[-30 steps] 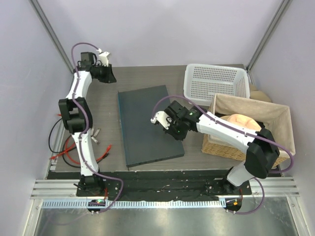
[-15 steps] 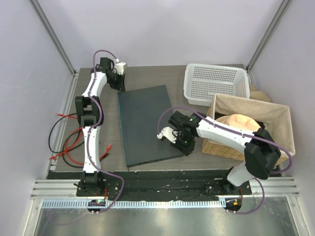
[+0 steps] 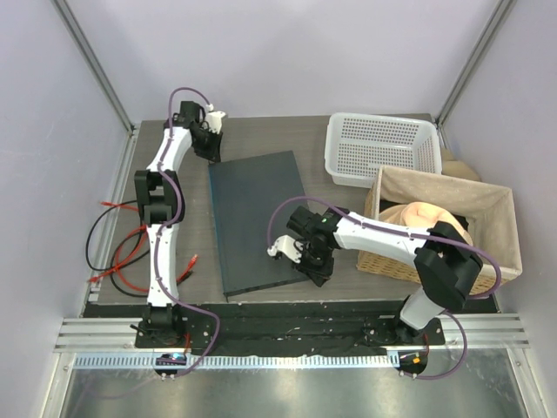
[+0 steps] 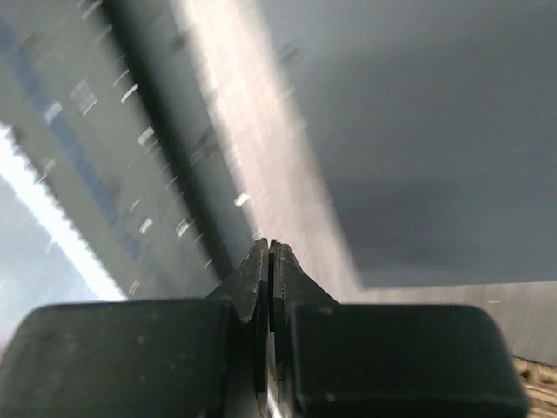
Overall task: Pull the plug from the switch port
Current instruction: Adjust the switch port at the center of the board.
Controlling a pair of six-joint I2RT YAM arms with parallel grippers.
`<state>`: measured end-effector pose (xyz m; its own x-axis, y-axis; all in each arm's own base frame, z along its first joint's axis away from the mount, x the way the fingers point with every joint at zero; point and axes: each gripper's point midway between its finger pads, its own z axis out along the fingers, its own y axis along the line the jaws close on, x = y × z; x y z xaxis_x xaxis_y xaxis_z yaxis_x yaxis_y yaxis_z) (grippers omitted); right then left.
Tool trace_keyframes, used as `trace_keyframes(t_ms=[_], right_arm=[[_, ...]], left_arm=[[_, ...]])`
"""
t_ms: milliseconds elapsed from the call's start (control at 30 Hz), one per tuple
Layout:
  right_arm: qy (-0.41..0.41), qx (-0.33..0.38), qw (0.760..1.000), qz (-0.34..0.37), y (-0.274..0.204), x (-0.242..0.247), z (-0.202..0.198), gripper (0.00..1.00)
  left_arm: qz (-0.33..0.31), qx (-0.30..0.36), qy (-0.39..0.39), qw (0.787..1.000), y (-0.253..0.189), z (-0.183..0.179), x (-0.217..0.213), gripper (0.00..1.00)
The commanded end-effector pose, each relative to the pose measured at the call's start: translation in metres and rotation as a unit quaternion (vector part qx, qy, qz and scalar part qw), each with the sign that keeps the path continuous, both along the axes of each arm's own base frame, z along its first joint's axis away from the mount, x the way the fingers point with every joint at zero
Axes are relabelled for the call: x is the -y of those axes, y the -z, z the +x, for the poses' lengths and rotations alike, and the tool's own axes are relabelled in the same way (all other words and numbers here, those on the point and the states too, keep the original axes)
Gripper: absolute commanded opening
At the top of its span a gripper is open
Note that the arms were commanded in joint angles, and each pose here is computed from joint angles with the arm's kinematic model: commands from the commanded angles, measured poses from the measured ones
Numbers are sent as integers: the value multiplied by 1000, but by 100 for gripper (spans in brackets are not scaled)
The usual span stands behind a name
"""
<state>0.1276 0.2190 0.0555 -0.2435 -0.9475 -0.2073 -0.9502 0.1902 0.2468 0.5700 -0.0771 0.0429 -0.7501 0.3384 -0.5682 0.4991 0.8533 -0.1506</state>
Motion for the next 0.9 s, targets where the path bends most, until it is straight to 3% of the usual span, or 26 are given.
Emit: trace_keyframes(t_ms=[0, 133, 333, 533, 600, 633, 667, 833, 867], right_arm=[[95, 102, 990, 34, 2, -35, 48, 1], [114, 168, 978, 37, -8, -42, 79, 1], [139, 293, 946, -14, -14, -9, 132, 1], [240, 327, 913, -50, -12, 39, 228, 1], [273, 344, 898, -33, -28, 41, 271, 1], [281, 347, 895, -23, -30, 38, 286, 2], [288, 360, 887, 15, -39, 7, 340, 1], [323, 374, 866, 78, -46, -48, 416, 1], [334, 388, 853, 104, -66, -59, 431, 1]], left_arm=[[29, -43, -25, 998, 0, -20, -13, 14], [51, -74, -23, 996, 6, -36, -19, 13], [109, -123, 1, 986, 5, -92, -41, 9], [114, -199, 12, 973, 17, -151, -42, 8], [98, -214, 13, 972, 14, -167, -34, 8], [89, -232, 13, 968, 18, -183, -31, 8], [62, -210, 14, 976, 0, -195, -16, 8], [29, -210, 15, 977, -16, -222, 10, 9], [25, -213, 9, 977, -20, -226, 14, 9]])
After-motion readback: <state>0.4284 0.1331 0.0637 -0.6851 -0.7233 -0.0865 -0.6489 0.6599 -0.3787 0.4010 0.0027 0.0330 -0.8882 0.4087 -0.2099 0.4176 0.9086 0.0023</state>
